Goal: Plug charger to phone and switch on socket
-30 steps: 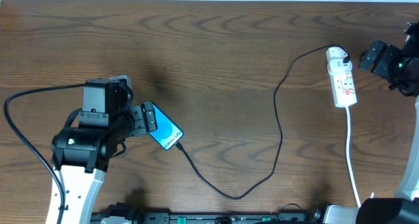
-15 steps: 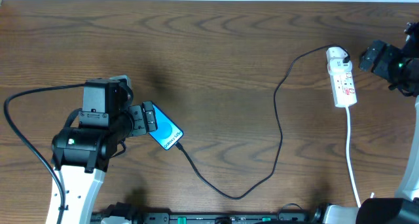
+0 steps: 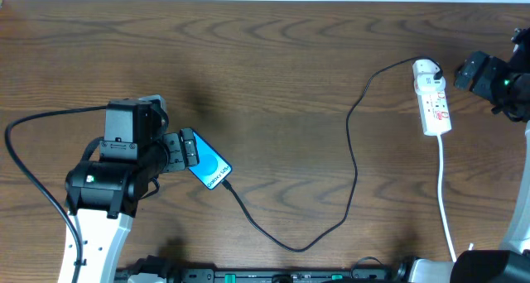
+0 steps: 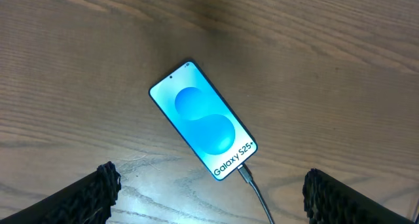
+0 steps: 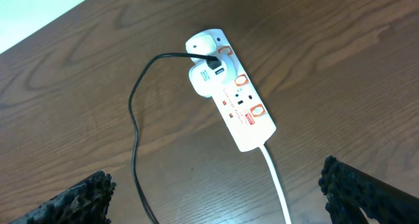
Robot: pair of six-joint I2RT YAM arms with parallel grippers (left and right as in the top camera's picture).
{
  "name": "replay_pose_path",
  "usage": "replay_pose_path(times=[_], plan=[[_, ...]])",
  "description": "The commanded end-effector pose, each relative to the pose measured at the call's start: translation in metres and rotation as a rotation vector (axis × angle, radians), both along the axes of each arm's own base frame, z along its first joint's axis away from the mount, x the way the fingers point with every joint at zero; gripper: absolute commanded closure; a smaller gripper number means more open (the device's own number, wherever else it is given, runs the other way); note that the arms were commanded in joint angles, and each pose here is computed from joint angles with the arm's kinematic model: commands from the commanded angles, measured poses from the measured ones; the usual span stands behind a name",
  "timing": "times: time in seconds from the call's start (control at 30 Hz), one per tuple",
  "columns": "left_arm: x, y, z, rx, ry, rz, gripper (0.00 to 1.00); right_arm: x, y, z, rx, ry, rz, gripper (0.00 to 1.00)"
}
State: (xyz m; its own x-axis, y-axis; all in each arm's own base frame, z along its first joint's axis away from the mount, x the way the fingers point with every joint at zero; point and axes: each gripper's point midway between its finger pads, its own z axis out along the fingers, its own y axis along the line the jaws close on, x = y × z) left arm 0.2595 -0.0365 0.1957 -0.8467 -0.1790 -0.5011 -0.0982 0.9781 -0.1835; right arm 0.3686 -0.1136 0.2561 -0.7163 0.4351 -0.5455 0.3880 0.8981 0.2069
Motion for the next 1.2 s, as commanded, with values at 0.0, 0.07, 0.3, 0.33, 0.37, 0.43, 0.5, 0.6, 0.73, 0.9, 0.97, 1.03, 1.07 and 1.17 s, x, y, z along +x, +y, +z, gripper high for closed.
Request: replay_pose_path(times=[0.0, 0.07, 0.3, 0.33, 0.37, 0.43, 0.5, 0.6, 0.73, 0.9, 0.97, 1.03, 1.07, 1.17], plan=[[0.001, 0.001, 0.002, 0.017, -0.007, -0.008, 0.09, 0.001, -0.002, 0.002, 0.002, -0.002, -0.016, 0.01], [-0.002, 0.002, -0.005, 0.019, 0.009, -0.008, 0.08, 0.001, -0.002, 0.002, 0.001, -0.002, -0.016, 0.01], [-0.02, 0.004, -0.01, 0.016, -0.013, -0.008, 0.08, 0.001, -0.002, 0.002, 0.001, -0.002, -0.016, 0.01], [-0.023, 0.004, -0.01, 0.015, -0.022, -0.008, 0.09, 0.001, -0.002, 0.002, 0.001, -0.002, -0.016, 0.01], [-0.028, 0.004, -0.009, 0.014, -0.04, -0.008, 0.09, 0.001, -0.002, 0.002, 0.001, -0.002, -0.016, 0.01], [-0.033, 0.005, -0.009, 0.012, -0.055, -0.008, 0.08, 0.001, -0.002, 0.002, 0.001, -0.002, -0.017, 0.01], [-0.041, 0.006, -0.013, 0.01, -0.069, -0.008, 0.09, 0.001, -0.002, 0.002, 0.001, -0.002, -0.016, 0.01], [-0.048, 0.007, -0.017, 0.009, -0.081, -0.007, 0.09, 0.001, -0.002, 0.002, 0.002, -0.002, -0.016, 0.01], [-0.056, 0.008, -0.027, 0.01, -0.076, -0.008, 0.08, 0.001, -0.002, 0.002, 0.001, -0.002, -0.016, 0.01], [-0.065, 0.009, -0.035, 0.01, -0.086, -0.007, 0.09, 0.001, -0.002, 0.002, 0.001, -0.002, -0.016, 0.01], [-0.067, 0.014, -0.032, 0.032, -0.115, 0.011, 0.08, 0.001, -0.002, 0.002, 0.001, -0.002, -0.016, 0.01], [-0.066, 0.018, -0.023, 0.044, -0.172, 0.026, 0.08, 0.001, -0.002, 0.002, 0.001, -0.002, -0.016, 0.01], [-0.065, 0.021, -0.017, 0.052, -0.213, 0.037, 0.09, 0.001, -0.002, 0.002, 0.001, -0.002, -0.016, 0.01], [-0.059, 0.031, 0.003, 0.083, -0.335, 0.083, 0.08, 0.001, -0.002, 0.002, 0.001, -0.002, -0.016, 0.01]])
